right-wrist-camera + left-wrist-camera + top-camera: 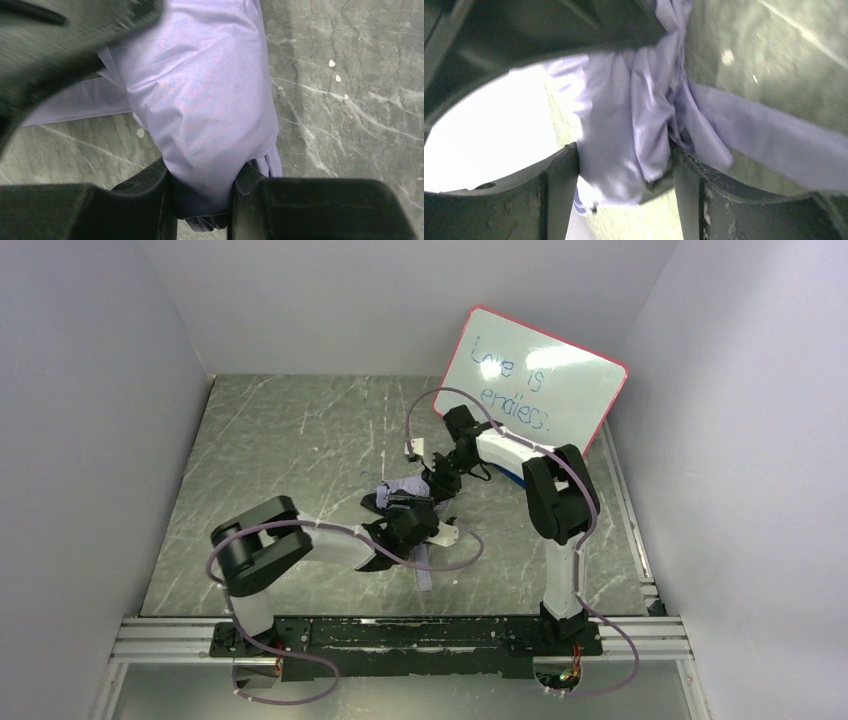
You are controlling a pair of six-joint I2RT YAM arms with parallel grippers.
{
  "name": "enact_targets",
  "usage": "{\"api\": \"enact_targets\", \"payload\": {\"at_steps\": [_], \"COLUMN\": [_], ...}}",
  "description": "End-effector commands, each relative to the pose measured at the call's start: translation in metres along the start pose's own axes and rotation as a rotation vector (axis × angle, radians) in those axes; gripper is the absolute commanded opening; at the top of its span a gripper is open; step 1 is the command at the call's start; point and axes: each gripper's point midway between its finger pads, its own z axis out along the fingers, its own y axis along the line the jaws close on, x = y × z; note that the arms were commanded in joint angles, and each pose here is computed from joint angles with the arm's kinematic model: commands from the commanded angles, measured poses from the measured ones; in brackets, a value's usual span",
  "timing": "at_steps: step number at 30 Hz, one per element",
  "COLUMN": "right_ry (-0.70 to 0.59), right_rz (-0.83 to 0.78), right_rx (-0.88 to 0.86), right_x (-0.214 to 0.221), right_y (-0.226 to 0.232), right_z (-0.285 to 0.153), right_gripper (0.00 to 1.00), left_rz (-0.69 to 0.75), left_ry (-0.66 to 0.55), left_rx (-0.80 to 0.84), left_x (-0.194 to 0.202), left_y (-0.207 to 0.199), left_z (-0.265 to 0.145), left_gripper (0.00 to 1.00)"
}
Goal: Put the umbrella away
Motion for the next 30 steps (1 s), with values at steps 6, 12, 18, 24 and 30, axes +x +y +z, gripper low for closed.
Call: {"api": "enact_targets", "payload": {"at_steps": [6, 12, 18, 24, 30], "right_ry": [0.172, 0.205, 0.258, 0.329, 0.351], "right_rz": [0.026, -0.016, -0.079, -0.150, -0.204], "right_rx": [0.098, 0.176, 0.296, 0.397, 0.474], "right_x": [0.049, 0.052, 0.056, 0.071, 0.078], "right_y": [-0.013, -0.011, -0.004, 0.012, 0.026], "right_z": [0.018, 0.015, 0.017, 0.026, 0.029], "right_gripper": [0.01, 0.00, 0.01, 0.01, 0.01], "left_rz": [-0.149, -0.461, -0.643, -0.751, -0.888], "left_ry": [-0.041, 0.024, 0.044, -0.043, -0.079], "left_rx": [0.148, 0.170, 0.199, 0.242, 0.303], "left_x": [0.050, 0.116, 0.144, 0.126, 0.135], "left_y": [-0.010, 0.017, 0.042, 0.085, 0.105], "left_z": [-0.056, -0.068, -0.062, -0.048, -0.030], "left_gripper": [0.70, 0.69, 0.68, 0.69, 0.73]}}
